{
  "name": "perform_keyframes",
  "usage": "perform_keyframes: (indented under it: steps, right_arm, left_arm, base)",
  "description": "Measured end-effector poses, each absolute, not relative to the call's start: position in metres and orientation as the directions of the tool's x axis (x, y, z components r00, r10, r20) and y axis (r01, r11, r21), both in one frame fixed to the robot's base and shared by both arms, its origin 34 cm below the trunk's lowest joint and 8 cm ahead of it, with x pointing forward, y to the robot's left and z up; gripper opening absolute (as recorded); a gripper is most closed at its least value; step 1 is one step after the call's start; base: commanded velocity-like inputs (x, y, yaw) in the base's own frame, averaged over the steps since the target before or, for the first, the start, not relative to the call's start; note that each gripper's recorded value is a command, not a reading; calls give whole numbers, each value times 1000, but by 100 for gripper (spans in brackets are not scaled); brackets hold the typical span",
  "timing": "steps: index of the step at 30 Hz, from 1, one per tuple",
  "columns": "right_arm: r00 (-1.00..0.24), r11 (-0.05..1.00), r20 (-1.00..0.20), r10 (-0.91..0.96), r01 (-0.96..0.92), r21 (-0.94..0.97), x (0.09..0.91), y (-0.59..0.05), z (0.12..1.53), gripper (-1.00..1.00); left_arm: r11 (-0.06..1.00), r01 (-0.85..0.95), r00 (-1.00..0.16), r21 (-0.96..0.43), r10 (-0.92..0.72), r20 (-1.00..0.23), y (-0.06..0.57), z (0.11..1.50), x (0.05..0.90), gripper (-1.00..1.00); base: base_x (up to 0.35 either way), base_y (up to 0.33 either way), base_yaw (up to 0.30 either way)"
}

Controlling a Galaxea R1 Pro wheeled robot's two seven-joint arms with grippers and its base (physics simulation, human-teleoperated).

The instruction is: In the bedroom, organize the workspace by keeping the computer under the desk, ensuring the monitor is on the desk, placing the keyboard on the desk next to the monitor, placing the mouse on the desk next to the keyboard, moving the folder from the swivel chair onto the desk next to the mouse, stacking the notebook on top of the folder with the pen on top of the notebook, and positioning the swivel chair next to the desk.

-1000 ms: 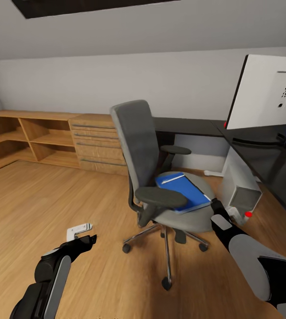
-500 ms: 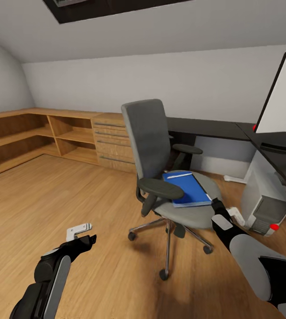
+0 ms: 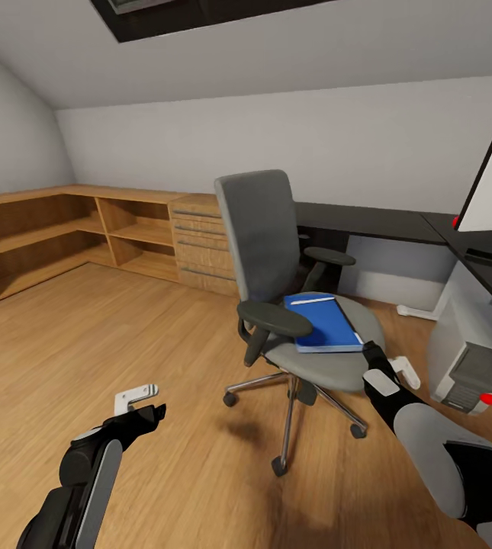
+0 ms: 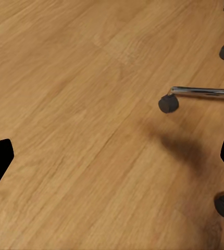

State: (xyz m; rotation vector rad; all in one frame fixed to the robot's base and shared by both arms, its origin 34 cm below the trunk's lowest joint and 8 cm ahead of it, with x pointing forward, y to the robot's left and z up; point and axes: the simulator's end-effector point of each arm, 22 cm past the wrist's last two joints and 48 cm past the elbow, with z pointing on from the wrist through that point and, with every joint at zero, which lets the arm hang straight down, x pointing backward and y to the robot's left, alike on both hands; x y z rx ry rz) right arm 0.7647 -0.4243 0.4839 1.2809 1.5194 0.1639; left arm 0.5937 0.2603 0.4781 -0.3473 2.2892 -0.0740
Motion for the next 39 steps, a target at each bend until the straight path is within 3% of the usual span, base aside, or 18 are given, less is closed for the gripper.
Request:
perform_keyframes:
  steps: [13,20,30,39]
  right_arm:
    - [214,404,-638,740,616,676,762,-437,492,100]
    - [217,405,-640,737,616,675,762,-439,493,100]
    - [219,403,-643,734,621,672,760,-445,492,100]
    - [220,402,-642,734,621,673,760,-445,492,100]
  left_arm:
    - [961,-225,-642,-163,-271,-717,260,477,593,100]
    - [961,-223,-641,-164,-271,-718,260,478,594,100]
    - [961,-224,-645,-161,-270,-715,259,476,593,100]
    - [961,-224,-645,-161,-270,-715,260,476,593,100]
  base:
    - [1,0,0]
    - [203,0,-9]
    - [20,0,-210]
    - [1,0,-30]
